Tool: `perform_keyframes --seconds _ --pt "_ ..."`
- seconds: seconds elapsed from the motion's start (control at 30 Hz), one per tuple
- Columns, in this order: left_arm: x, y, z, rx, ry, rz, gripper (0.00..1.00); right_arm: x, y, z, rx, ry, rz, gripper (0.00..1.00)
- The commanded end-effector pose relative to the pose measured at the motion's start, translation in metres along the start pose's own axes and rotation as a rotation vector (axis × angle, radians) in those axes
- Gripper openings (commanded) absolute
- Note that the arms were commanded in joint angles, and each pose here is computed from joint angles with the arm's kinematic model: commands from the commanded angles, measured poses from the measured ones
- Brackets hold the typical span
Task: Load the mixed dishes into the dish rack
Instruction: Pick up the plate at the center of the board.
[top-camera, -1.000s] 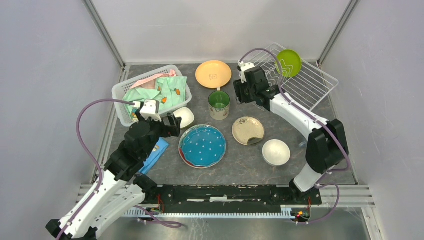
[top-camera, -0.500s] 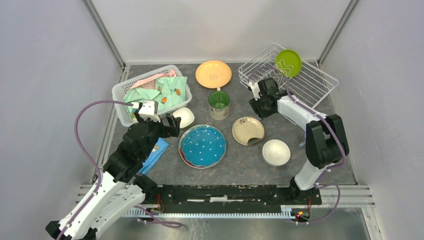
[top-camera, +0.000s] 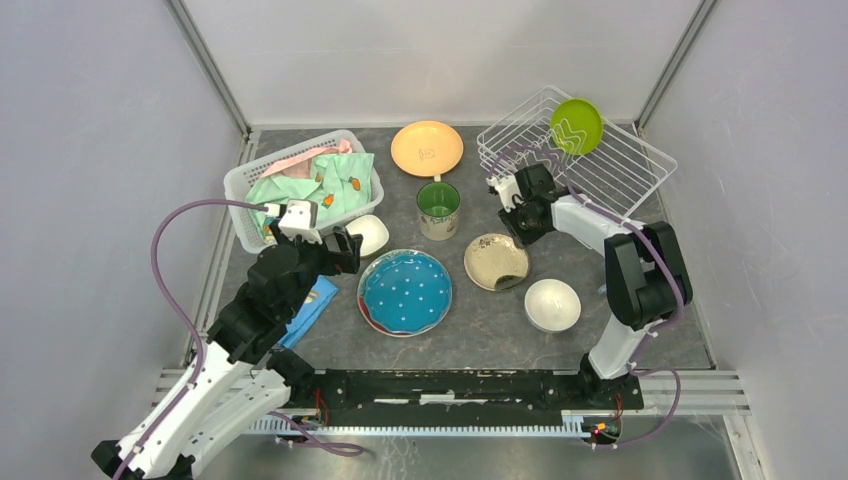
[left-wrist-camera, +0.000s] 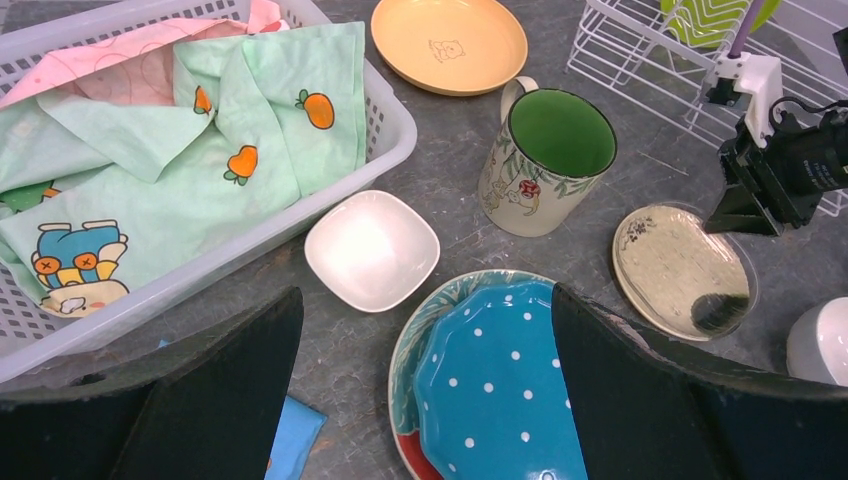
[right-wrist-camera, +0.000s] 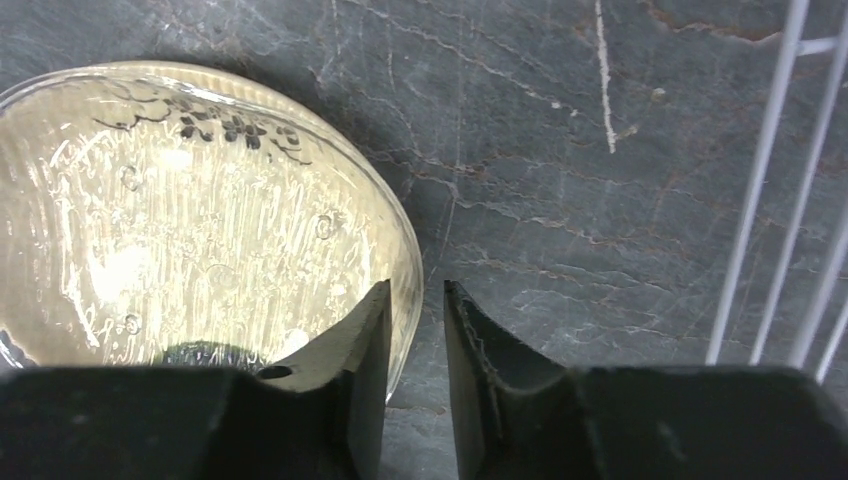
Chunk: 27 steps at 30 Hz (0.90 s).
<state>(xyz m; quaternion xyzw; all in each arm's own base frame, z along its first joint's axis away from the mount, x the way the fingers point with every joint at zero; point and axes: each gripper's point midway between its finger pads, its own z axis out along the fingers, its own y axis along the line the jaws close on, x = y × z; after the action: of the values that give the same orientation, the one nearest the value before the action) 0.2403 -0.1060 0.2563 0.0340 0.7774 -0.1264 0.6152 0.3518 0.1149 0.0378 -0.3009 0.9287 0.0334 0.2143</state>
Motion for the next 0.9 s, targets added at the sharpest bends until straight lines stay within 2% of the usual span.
perform_keyframes --seconds 0.0,0.13,0.17,0.63,0.87 --pt "0.0 -0.001 0.001 0.003 0.001 0.016 1.0 -0.006 0.007 0.002 -0.054 -0.045 -0.03 0.26" --pt "0.0 0.0 0.001 0.001 0.003 0.018 1.0 -0.009 0.006 -0.002 -0.049 -0.056 -0.04 0.03" --pt "0.0 0.0 0.001 -0.001 0.003 0.019 1.0 -0.009 0.004 -0.004 -0.038 -0.056 -0.04 0.0" --pt "0.0 0.0 0.0 0.004 0.0 0.017 1.0 -0.054 -0.017 -0.072 0.092 -0.231 -0.009 0.0" --pt "-0.001 0.0 0.0 0.004 -0.002 0.017 1.0 -0.085 -0.027 -0.112 0.156 -0.377 0.003 0.0"
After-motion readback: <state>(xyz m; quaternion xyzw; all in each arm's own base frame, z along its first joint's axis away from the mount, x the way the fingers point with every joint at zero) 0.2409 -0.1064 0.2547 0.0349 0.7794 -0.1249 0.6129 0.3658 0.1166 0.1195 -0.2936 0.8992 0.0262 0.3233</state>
